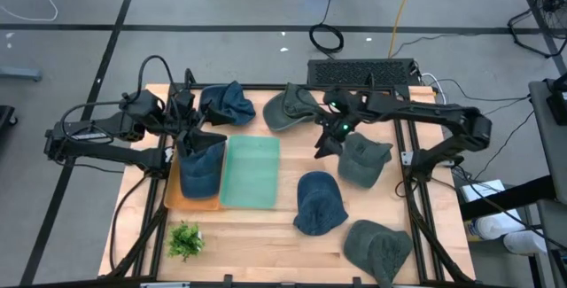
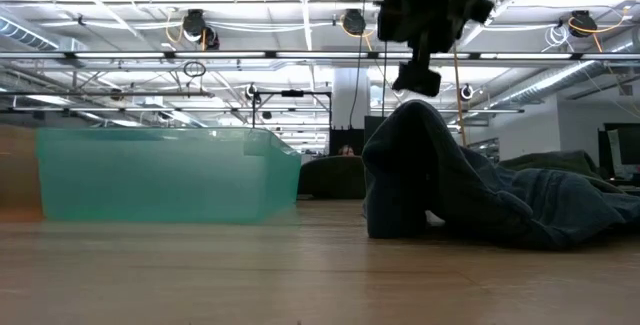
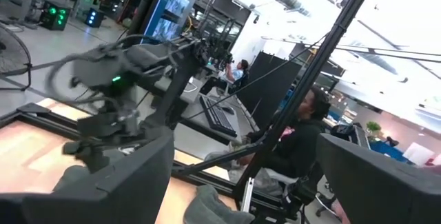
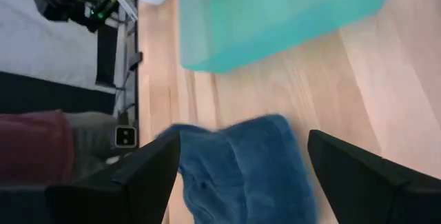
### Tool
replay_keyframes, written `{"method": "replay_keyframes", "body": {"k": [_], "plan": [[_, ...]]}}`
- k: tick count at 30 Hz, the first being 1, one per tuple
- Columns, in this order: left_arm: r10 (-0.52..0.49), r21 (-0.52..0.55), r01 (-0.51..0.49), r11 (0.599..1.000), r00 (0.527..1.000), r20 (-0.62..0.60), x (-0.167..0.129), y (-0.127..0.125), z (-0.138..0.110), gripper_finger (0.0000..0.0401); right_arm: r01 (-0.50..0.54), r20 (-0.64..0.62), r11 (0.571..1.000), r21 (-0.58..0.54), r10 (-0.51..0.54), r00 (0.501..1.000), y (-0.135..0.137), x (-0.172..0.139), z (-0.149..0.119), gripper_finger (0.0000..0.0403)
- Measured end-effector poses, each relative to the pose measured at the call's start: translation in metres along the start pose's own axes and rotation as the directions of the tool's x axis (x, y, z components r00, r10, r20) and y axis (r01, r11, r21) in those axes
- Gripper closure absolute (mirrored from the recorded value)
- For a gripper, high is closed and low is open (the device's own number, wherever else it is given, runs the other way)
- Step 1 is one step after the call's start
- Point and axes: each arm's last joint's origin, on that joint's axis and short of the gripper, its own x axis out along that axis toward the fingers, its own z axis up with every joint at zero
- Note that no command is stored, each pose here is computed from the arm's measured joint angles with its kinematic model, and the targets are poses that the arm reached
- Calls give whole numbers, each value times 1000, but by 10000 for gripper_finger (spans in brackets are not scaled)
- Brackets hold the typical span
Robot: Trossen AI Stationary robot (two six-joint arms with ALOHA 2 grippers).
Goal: Pick & Place hat
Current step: Put the bottom blue cap into the orange bin
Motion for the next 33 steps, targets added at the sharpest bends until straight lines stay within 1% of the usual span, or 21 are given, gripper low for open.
{"method": "replay_keyframes", "body": {"k": [4,8,11,15,19,21,26,33], "plan": [[0,-19,0,1000,1000,0,0,0,0,36,-36,-17,999,26,37,999,-23,3,4,94],[0,-22,0,1000,1000,-1,0,0,0,36,-31,-13,999,22,32,999,-44,4,6,94],[0,-29,0,1000,1000,-1,0,0,0,36,-53,-22,997,57,55,998,-62,5,6,94],[0,-31,0,1000,1000,-1,0,0,0,36,-38,-32,995,89,41,999,-84,9,5,94],[0,-33,0,999,1000,-1,0,0,0,36,-32,-60,993,113,39,997,-101,18,3,94],[0,-43,0,999,1000,-1,0,0,0,36,-31,-86,991,134,43,995,-105,25,0,94],[0,-47,0,999,1000,-1,0,0,0,36,-37,-140,990,138,57,988,-112,43,-5,94],[-1,-47,1,999,1000,0,0,0,0,36,-59,-209,992,112,82,975,-105,65,-10,94]]}}
